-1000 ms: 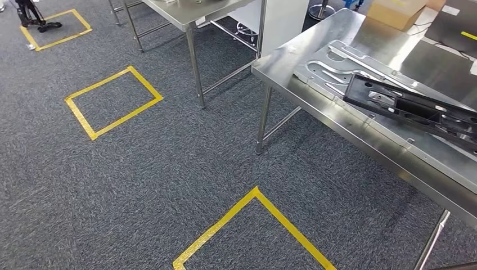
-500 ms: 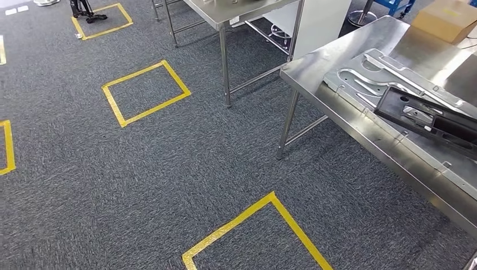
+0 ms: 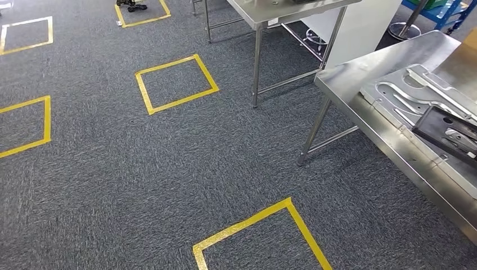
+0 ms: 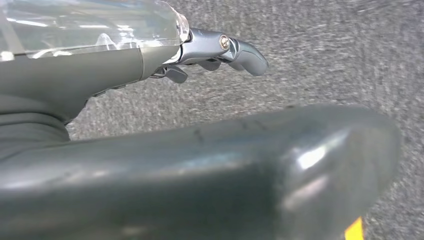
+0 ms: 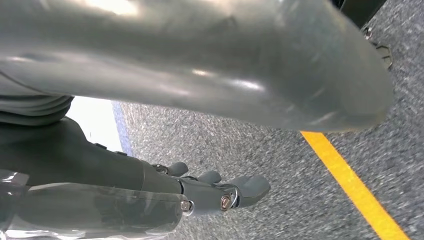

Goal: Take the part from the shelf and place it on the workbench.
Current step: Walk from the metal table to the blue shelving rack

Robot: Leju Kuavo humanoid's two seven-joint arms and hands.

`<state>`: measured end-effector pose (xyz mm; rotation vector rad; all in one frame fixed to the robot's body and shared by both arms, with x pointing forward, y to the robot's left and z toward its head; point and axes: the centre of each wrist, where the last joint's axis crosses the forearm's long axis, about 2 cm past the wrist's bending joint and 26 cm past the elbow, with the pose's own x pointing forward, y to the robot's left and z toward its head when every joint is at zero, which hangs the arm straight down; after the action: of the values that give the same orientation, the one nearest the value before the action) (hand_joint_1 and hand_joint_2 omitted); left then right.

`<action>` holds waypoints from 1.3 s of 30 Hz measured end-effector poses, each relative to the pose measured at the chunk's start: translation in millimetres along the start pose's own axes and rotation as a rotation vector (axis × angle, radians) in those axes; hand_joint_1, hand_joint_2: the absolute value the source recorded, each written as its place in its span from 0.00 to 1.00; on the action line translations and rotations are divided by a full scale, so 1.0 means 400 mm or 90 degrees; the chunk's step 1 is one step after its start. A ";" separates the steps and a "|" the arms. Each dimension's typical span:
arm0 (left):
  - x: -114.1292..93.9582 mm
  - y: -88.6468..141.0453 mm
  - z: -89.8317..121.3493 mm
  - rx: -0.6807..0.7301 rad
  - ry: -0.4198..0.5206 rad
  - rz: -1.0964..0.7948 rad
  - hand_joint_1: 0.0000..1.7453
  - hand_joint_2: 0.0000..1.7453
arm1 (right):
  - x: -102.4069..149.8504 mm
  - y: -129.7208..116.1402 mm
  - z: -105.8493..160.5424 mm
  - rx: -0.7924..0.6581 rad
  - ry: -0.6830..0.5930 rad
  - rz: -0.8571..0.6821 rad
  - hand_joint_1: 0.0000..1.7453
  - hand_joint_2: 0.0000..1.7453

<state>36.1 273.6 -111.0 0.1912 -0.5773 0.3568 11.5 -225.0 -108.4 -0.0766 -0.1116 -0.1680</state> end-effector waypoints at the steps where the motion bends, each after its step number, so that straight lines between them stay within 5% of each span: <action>1: -0.001 -0.001 0.001 0.000 0.002 0.000 0.00 0.00 | 0.001 -0.001 0.000 0.000 -0.005 0.002 0.00 0.00; 39: -0.008 -0.021 0.009 0.001 0.025 0.002 0.00 0.00 | -0.006 -0.038 -0.003 -0.008 -0.018 0.015 0.00 0.00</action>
<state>35.1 263.9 -110.5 0.1842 -0.5389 0.3638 6.5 -239.8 -108.9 -0.0926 -0.1376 -0.1442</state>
